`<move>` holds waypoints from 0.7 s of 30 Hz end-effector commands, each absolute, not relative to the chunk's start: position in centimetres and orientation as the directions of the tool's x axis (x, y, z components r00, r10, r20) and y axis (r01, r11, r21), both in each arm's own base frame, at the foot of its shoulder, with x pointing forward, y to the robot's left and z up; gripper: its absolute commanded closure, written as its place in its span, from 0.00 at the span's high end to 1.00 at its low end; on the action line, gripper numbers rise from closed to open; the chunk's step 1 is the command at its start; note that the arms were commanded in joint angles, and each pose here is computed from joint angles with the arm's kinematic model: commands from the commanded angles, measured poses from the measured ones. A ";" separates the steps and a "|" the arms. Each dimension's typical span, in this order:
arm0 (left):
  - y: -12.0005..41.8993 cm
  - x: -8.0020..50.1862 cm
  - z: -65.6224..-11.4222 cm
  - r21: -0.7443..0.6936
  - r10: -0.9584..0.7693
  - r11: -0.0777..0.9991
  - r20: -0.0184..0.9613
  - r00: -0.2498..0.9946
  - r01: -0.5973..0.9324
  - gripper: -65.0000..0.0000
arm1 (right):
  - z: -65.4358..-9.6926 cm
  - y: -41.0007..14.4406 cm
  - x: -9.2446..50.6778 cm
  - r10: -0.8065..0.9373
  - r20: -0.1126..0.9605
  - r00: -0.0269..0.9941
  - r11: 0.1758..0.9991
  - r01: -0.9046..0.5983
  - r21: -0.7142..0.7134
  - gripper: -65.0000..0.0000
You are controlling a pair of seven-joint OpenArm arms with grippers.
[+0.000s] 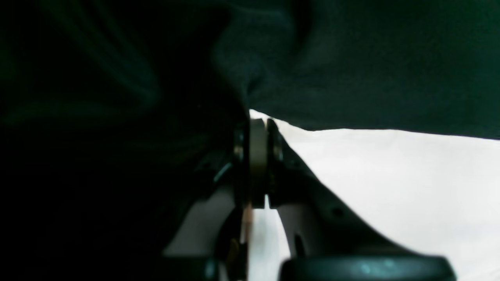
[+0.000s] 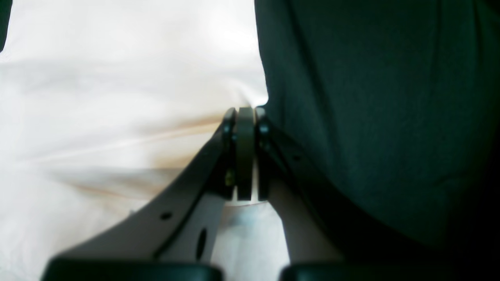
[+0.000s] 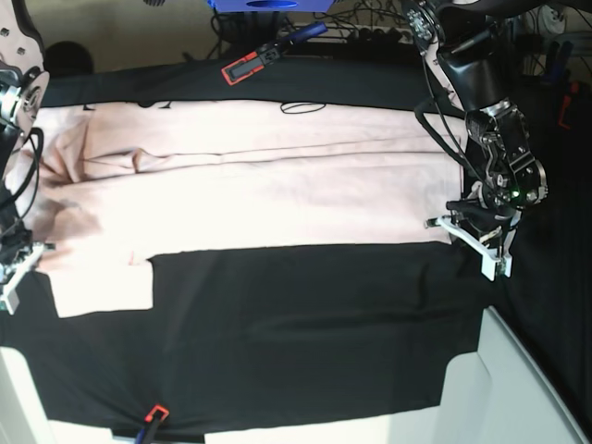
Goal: Fold the T-shirt properly
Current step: 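Pull the shirt ends apart with both grippers to spread it flat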
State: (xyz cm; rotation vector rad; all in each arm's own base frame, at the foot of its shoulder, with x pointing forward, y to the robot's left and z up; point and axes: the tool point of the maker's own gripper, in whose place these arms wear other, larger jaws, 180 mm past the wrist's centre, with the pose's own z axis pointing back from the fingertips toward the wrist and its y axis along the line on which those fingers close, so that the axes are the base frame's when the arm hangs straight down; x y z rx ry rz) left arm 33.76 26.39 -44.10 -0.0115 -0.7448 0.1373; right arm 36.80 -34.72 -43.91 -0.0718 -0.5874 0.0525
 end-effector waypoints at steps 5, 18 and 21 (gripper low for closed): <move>27.4 36.6 -39.3 -0.030 0.099 0.992 0.782 0.615 -0.122 0.00 | -40.8 -36.3 38.9 0.084 0.623 0.778 0.993 -0.009 -0.122 0.00; 25.9 37.7 -35.5 -0.024 0.080 0.993 0.846 0.527 -0.113 0.00 | -37.4 -37.2 39.5 0.150 0.660 0.736 0.978 -0.011 -0.210 0.00; 26.1 37.9 -34.2 -0.007 0.064 0.993 0.864 0.500 -0.115 0.00 | -36.3 -37.5 39.4 0.177 0.669 0.722 0.970 -0.012 -0.243 0.00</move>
